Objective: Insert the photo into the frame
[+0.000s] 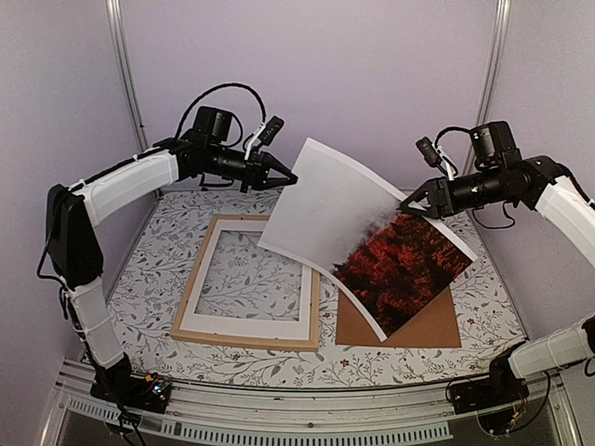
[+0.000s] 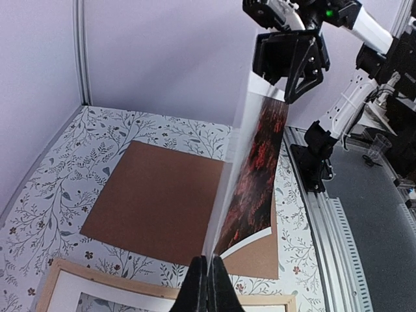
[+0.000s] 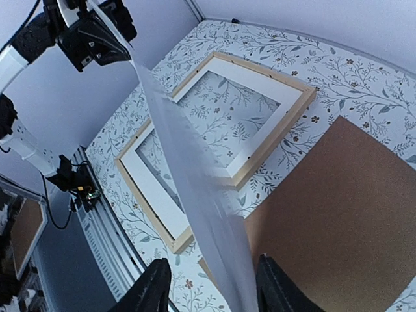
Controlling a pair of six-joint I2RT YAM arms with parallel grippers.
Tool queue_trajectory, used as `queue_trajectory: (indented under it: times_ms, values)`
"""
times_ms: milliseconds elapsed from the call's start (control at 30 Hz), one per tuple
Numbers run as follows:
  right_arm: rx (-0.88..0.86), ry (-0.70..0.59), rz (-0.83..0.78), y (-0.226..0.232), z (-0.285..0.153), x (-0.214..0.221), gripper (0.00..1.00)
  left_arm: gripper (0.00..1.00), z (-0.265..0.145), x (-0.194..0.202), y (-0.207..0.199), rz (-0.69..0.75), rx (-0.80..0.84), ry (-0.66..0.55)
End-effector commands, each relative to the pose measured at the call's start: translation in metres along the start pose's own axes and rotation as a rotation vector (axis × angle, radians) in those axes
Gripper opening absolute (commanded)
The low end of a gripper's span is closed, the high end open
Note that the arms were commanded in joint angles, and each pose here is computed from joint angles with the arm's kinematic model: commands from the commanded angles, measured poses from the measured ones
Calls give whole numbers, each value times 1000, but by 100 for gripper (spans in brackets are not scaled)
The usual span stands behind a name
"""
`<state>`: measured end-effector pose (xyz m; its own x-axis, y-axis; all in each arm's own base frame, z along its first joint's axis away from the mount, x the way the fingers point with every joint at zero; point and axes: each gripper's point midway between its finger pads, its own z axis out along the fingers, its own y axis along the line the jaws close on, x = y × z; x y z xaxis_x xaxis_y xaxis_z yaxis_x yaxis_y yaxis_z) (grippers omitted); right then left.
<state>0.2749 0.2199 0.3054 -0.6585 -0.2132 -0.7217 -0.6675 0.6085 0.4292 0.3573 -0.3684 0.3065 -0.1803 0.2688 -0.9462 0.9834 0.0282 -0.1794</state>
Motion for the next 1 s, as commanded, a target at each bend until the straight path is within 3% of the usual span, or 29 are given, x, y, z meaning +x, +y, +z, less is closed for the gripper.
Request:
queue_trajectory:
  times_ms: [0,133,433,667,967]
  values:
    - [66,-36,-60,1,-7,-16,53,0,-5,-14,-23,49,-27,35]
    - [83,-28,-127,6,-5,-21,58,0,-2,-19,-31,66,-33,56]
    - [129,88,-199,9,23,-10,58,0,8,-22,-36,75,-29,88]
    - [137,111,-218,4,29,-7,42,0,11,-15,-32,69,-42,110]
    - [125,108,-226,6,29,-7,34,0,18,-10,-30,53,-31,121]
